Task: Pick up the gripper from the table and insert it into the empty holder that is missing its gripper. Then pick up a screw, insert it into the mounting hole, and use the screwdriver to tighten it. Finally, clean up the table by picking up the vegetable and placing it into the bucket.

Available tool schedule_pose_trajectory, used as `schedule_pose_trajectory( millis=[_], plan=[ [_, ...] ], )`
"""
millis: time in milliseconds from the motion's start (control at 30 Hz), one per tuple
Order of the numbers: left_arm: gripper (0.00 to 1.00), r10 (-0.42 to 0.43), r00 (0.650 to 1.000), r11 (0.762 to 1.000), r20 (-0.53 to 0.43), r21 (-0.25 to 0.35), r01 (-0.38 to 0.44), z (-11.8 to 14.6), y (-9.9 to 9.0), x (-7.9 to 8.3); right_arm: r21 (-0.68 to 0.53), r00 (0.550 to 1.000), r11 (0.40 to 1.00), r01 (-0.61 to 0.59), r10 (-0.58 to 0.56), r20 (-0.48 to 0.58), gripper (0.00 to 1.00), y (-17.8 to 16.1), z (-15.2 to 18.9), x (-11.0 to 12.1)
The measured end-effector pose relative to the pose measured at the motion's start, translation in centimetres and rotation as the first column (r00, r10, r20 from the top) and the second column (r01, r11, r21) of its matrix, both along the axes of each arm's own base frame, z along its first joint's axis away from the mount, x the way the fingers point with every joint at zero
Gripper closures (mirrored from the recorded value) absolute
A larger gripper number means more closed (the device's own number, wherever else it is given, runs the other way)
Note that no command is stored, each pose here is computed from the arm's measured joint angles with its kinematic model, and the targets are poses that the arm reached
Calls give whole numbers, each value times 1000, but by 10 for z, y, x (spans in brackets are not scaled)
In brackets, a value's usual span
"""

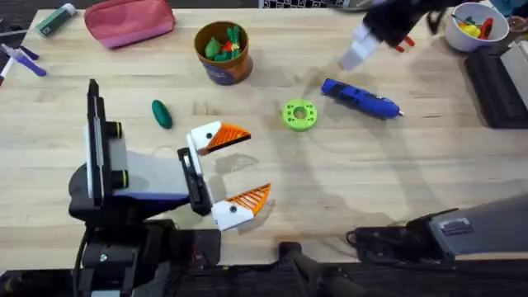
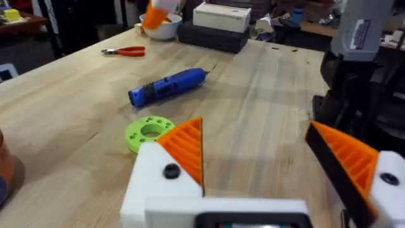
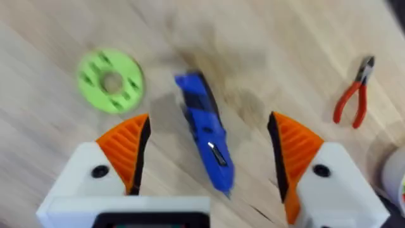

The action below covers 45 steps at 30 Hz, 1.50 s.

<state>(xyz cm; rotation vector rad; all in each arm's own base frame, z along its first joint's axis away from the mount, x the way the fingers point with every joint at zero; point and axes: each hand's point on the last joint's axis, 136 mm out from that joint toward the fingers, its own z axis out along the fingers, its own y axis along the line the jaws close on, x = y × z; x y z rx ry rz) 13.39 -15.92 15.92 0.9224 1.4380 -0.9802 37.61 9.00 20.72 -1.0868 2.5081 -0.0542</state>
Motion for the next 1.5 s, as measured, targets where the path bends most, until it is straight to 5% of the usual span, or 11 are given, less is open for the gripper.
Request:
schedule_pose_trajectory(
  millis=[133, 333, 467, 633, 867, 1200, 1367, 1500],
  plan=[
    [9, 25, 1000, 1000, 8, 3, -25, 1, 2, 4, 179, 995, 982, 61, -74, 70, 10, 17, 43, -12],
    [12, 121, 993, 993, 9, -10, -121, 7, 8, 20, 316, 979, 928, 199, -202, -23, 9, 22, 65, -49],
    [14, 241, 969, 970, -64, -11, -242, 4, 19, 36, 336, 969, 910, 245, -237, -65, 10, 19, 75, -74],
    [15, 380, 917, 925, -121, 56, -376, 19, 35, 43, 373, 964, 891, 259, -264, -39, 9, 16, 91, -91],
    [15, 537, 829, 834, -152, 243, -496, 47, 60, 54, 383, 950, 871, 308, -303, -77, 9, 10, 68, -120],
    [16, 722, 658, 660, -213, 498, -562, 76, 100, 97, 439, 922, 816, 376, -376, -90, 9, 5, 10, -146],
    [15, 756, 627, 606, -186, 558, -566, 93, 112, 120, 454, 904, 788, 415, -412, -111, 10, 0, -16, -161],
    [15, 840, 519, 491, -156, 624, -607, 103, 138, 133, 457, 884, 765, 454, -451, -122, 8, -8, -26, -168]
  ],
)
